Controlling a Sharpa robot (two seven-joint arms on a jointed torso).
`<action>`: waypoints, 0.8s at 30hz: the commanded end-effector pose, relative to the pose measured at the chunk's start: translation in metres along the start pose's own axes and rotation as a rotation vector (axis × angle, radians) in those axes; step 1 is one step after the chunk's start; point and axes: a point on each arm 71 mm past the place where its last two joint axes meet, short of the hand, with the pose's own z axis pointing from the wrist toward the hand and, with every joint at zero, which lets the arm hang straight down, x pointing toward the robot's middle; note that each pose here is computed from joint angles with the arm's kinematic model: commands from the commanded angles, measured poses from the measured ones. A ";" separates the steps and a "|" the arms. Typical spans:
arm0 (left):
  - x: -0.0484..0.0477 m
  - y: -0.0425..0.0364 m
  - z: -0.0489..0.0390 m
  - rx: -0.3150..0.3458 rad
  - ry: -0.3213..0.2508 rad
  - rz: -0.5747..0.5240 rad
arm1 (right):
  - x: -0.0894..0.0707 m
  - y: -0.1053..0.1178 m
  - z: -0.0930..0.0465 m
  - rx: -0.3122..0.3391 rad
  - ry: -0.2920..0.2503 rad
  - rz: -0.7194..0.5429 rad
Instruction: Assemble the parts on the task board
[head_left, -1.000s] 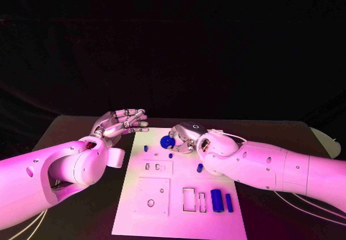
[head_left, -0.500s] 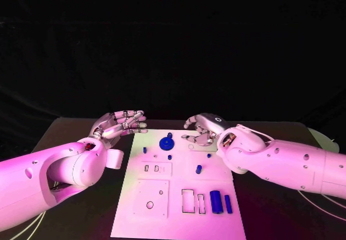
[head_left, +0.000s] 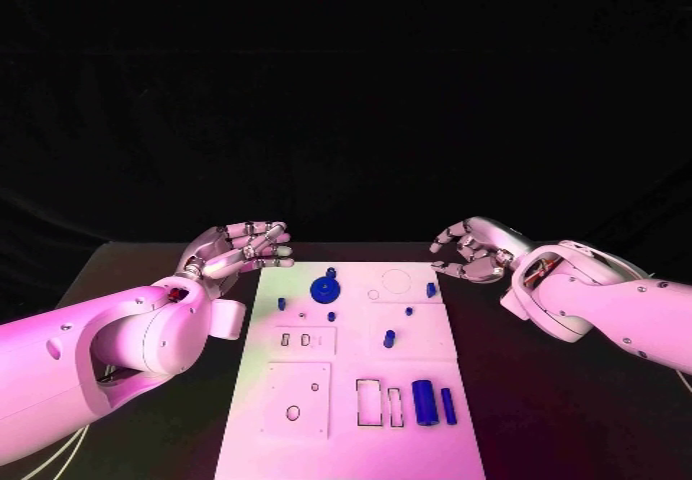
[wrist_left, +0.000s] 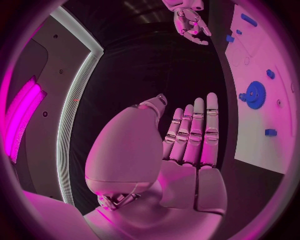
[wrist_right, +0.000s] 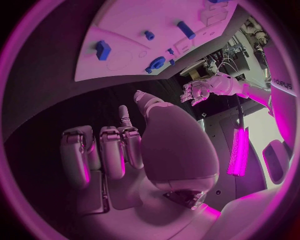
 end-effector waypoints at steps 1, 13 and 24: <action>0.0034 -0.0014 0.0005 0.009 0.026 -0.006 | 0.008 -0.009 -0.008 -0.033 0.078 0.037; 0.0026 -0.0012 0.0006 0.008 0.027 -0.007 | 0.023 -0.033 -0.017 0.014 0.093 0.017; 0.0019 -0.0013 0.0004 0.008 0.026 -0.006 | 0.041 -0.035 -0.008 0.034 0.106 0.011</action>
